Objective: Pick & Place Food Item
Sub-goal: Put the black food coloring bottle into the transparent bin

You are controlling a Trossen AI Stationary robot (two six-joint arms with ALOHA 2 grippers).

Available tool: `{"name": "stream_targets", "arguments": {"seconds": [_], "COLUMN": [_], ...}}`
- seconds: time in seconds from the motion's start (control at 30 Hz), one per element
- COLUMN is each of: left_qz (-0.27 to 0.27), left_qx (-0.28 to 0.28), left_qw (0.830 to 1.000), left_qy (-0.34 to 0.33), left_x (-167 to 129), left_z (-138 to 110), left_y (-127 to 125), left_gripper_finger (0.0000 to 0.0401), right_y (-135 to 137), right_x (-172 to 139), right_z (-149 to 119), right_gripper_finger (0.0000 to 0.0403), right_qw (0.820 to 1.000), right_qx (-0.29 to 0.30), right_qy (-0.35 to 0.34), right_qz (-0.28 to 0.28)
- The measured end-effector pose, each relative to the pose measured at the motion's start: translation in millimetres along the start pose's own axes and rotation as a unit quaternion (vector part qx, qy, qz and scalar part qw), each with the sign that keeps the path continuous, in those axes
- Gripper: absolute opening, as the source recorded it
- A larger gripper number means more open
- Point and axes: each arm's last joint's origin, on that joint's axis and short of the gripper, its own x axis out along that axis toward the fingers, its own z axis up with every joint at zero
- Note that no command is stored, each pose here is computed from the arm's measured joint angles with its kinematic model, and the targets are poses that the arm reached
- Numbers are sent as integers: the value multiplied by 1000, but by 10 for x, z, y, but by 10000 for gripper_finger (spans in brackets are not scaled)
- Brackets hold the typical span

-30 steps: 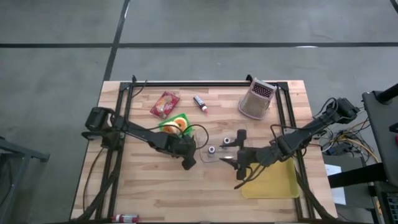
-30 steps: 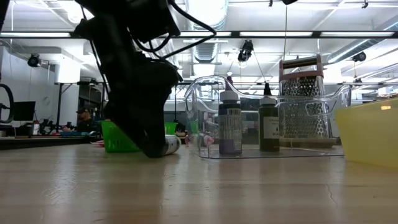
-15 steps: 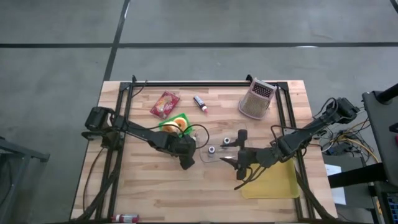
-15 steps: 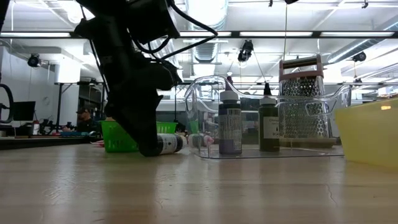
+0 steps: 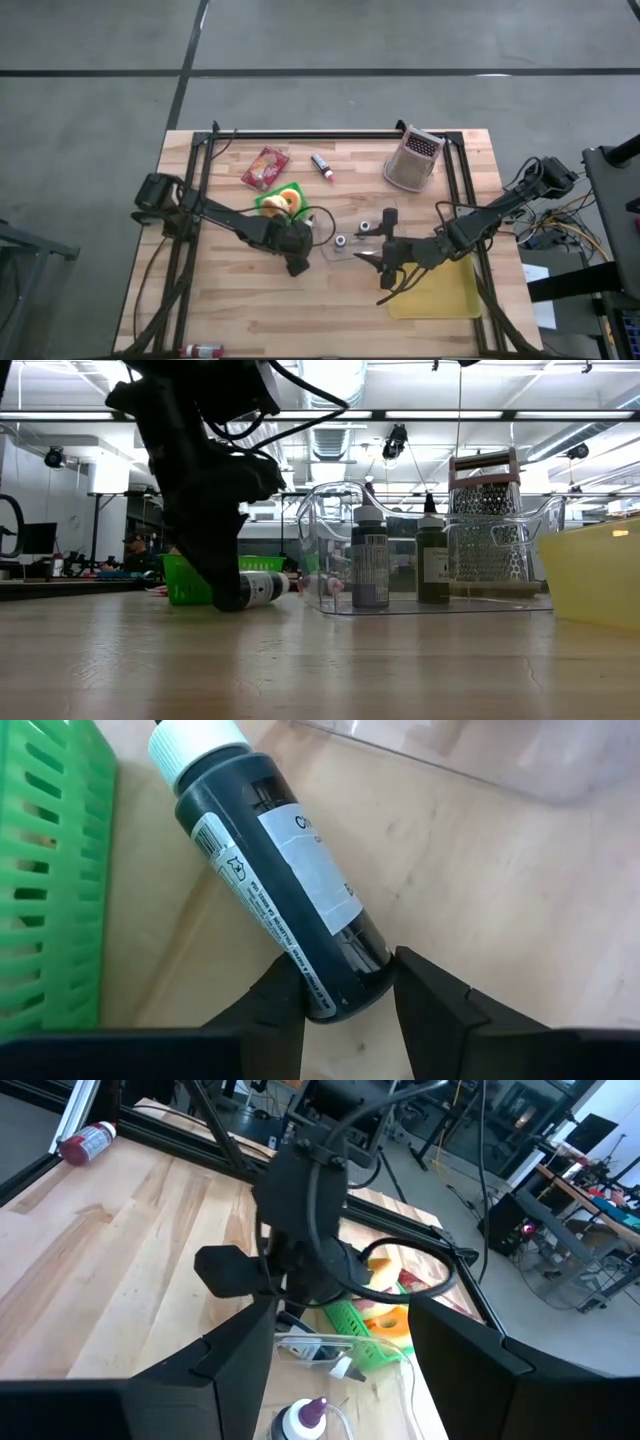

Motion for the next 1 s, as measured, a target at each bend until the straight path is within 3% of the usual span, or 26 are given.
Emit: {"name": "stream_targets", "arguments": {"seconds": [0.17, 0.47, 0.7, 1.0], "left_qz": [15, 65, 70, 4], "left_qx": [20, 57, 128, 200], "left_qw": [1000, 987, 959, 906], "left_qy": [-16, -132, -243, -374], "left_x": [-61, -357, -495, -361], "left_z": [-78, -208, -336, -576], "left_y": [-73, -248, -423, -334], "left_gripper_finger": [121, 121, 120, 120], "right_y": [1, 13, 32, -25], "right_x": [1, 6, 11, 71], "right_z": [-1, -60, -67, -33], "right_gripper_finger": [224, 224, 224, 224], "right_qw": [1000, 1000, 1000, 995], "right_qx": [0, -5, -8, -6], "right_qy": [0, 7, -13, -52], "right_qz": [0, 2, 26, 86]}}
